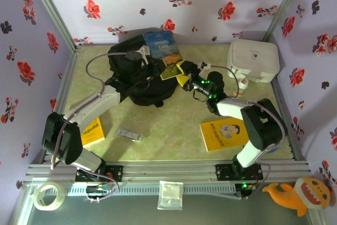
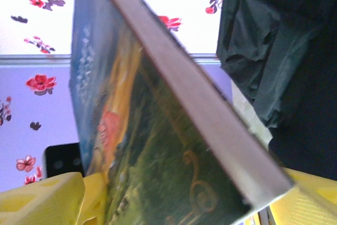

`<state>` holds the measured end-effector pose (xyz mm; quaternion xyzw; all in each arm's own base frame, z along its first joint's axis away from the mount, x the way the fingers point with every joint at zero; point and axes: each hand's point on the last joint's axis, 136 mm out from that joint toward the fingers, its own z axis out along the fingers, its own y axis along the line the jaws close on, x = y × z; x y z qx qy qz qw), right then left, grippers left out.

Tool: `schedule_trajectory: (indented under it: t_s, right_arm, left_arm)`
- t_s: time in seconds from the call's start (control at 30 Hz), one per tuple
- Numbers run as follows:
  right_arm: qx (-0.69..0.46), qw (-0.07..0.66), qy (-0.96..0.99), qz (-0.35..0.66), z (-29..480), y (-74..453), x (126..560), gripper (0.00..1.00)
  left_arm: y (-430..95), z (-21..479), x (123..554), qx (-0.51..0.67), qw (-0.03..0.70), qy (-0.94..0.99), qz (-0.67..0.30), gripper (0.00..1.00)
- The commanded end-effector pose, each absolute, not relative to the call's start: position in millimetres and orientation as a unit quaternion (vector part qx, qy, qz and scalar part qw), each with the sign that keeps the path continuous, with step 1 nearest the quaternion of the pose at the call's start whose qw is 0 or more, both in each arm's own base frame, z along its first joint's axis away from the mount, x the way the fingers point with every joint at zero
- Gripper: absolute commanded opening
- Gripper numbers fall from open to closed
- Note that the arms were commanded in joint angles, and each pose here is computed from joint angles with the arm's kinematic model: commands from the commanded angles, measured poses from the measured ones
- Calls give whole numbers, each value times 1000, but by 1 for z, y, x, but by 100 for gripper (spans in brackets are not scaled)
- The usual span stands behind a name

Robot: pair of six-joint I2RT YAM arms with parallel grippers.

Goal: Pack the student bag

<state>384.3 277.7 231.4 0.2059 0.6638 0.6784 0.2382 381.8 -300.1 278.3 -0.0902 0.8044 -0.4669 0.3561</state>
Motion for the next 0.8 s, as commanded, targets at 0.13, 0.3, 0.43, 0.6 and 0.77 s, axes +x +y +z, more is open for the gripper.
schedule_trajectory:
  t_s: [0.13, 0.3, 0.43, 0.6, 0.77]
  right_arm:
    - [208, 226, 630, 713, 251, 295, 389, 84]
    - [218, 230, 619, 719, 250, 298, 390, 76]
    - [215, 241, 594, 737, 262, 297, 394, 69]
    - [200, 244, 588, 745, 273, 302, 397, 61]
    - [195, 263, 586, 741, 281, 298, 397, 48]
  left_arm:
    - [-294, 323, 392, -139, 396, 740, -526, 0]
    - [-293, 330, 393, -153, 398, 722, -545, 0]
    - [-294, 329, 393, -162, 393, 716, -554, 0]
    - [-294, 329, 392, -172, 387, 709, -564, 0]
    - [-291, 327, 391, -177, 384, 709, -564, 0]
